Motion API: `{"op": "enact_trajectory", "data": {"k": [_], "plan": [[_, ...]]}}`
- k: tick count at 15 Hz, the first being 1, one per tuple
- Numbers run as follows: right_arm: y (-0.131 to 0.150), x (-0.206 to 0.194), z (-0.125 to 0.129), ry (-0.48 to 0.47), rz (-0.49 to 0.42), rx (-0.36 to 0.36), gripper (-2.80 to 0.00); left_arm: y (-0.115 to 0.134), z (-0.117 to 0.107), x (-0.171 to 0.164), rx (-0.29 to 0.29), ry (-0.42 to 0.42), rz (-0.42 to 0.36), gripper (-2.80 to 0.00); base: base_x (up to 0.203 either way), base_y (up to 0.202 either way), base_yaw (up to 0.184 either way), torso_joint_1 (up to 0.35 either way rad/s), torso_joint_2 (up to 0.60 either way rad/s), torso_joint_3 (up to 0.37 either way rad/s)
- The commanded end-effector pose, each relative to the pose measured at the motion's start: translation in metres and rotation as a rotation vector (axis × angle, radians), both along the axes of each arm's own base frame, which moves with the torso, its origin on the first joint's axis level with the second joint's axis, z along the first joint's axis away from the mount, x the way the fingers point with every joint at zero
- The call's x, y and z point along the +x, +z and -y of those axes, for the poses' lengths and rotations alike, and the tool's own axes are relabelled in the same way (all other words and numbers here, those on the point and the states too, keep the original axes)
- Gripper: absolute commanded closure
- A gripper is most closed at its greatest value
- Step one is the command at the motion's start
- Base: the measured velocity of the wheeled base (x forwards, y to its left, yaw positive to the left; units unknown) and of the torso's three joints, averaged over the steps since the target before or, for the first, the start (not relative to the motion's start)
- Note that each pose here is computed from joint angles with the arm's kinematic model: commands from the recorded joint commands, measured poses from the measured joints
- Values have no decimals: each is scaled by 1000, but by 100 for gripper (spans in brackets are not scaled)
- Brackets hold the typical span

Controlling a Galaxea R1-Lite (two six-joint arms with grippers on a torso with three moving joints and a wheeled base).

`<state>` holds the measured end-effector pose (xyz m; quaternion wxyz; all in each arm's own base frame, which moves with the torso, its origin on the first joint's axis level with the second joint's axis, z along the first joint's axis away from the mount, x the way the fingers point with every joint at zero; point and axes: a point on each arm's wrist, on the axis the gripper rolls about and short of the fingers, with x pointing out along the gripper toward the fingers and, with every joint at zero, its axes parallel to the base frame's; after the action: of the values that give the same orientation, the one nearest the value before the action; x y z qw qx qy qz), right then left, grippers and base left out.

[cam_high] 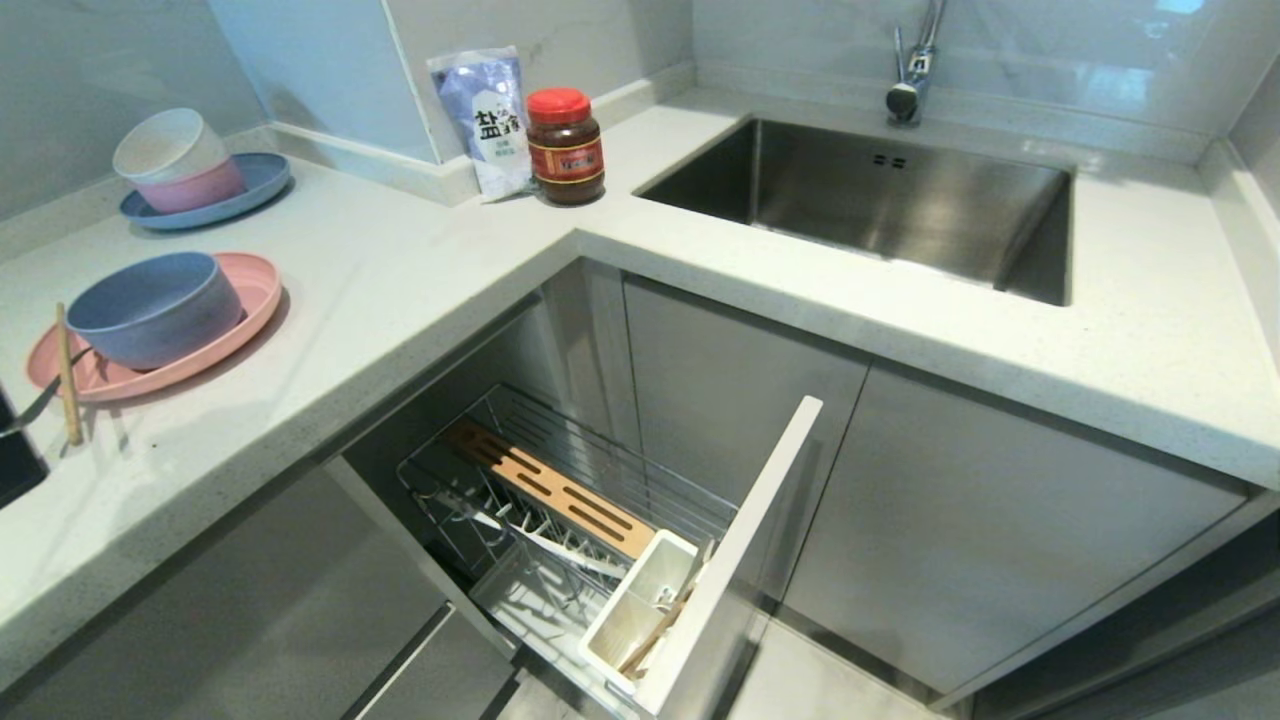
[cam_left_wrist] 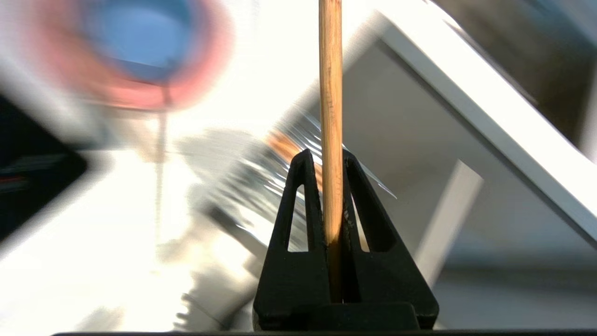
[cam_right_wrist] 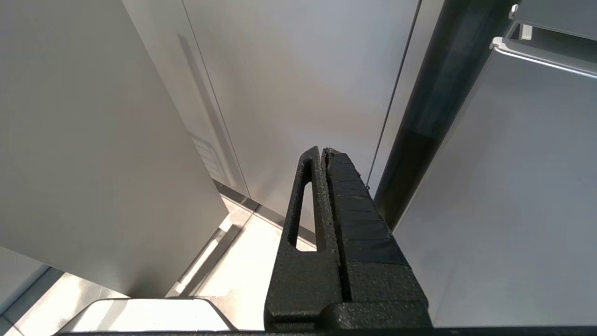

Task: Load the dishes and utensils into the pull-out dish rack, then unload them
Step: Take the chopsticks out of the cupboard

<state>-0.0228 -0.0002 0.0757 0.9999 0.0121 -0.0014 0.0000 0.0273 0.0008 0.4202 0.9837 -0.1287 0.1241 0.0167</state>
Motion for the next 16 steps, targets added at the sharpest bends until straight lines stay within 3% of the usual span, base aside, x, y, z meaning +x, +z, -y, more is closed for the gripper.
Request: {"op": "enact_trajectory", "data": {"k": [1,3,5,8,12,16], "plan": [[0,0,0,0,3,0,0,0,-1,-15,44,259,30,0,0,0,0,0,0,0],[0,0,0,2,3,0,0,-10,-9,-10,69,483,-21,0,0,0,0,0,0,0],[-1,0,0,0,3,0,0,-33,-22,3,66,645,-124,0,0,0,0,0,0,0],[0,0,0,0,3,0,0,-69,-38,14,47,806,-277,0,0,0,0,0,0,0],[-1,0,0,2,2,0,0,-106,-55,31,4,809,-440,0,0,0,0,0,0,0],[0,0,0,1,3,0,0,-116,-72,57,-11,727,-443,0,0,0,0,0,0,0]]}}
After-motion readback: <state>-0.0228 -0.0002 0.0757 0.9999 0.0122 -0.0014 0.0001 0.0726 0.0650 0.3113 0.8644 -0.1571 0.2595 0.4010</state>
